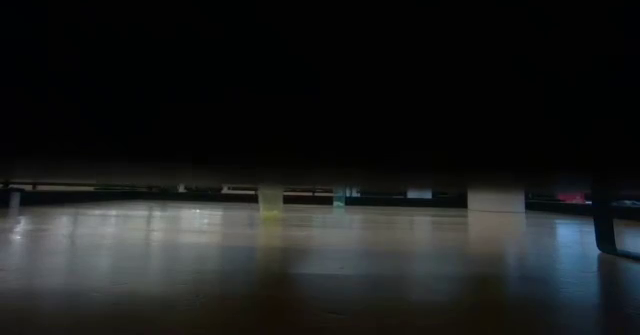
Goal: Pick and place medicine bottles onto shelf by color
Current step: Put the yellow pill bottle on the shelf aligned with the other yellow pill bottles
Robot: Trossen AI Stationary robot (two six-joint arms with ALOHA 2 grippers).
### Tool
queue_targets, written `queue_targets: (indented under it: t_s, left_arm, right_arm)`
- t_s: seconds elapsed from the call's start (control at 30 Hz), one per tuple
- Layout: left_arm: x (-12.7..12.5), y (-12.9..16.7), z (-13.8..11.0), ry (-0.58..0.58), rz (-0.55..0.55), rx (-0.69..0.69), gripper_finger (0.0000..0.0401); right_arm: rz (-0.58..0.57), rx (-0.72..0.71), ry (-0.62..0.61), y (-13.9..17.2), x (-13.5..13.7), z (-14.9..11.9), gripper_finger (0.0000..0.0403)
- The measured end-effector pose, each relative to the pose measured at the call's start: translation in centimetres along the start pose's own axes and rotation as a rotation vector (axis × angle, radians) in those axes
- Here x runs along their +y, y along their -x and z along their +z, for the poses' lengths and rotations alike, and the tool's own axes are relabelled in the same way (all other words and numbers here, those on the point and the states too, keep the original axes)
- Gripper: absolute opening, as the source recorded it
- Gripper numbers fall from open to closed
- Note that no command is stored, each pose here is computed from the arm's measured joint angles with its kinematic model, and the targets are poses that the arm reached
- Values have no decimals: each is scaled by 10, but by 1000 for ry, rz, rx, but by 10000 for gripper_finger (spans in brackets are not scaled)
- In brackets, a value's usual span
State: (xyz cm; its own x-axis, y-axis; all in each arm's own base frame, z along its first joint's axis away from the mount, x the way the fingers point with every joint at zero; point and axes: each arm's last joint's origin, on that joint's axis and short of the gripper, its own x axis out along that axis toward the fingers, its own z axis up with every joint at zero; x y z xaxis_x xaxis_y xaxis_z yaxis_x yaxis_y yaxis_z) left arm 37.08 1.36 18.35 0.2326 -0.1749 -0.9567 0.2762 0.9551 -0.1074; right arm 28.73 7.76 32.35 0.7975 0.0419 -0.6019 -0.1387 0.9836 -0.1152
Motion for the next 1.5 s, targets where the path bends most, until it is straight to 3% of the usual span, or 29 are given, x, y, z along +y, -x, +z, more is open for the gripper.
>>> queue_targets:
  t_s: [0.43, 1.03, 1.2, 1.5]
  left_arm:
    - [-1, -3, -2, -3, -17, -2, 123]
    - [1, -5, -4, 13, -8, 7, 284]
    - [1, 6, -4, 32, 46, -1, 304]
    - [-6, 43, -7, 26, 123, -59, 306]
  right_arm:
    - [0, 0, 0, 0, 0, 0, 239]
    - [0, 0, 0, 0, 0, 0, 239]
    - [0, 0, 0, 0, 0, 0, 239]
    - [0, -8, -2, 0, 0, 1, 239]
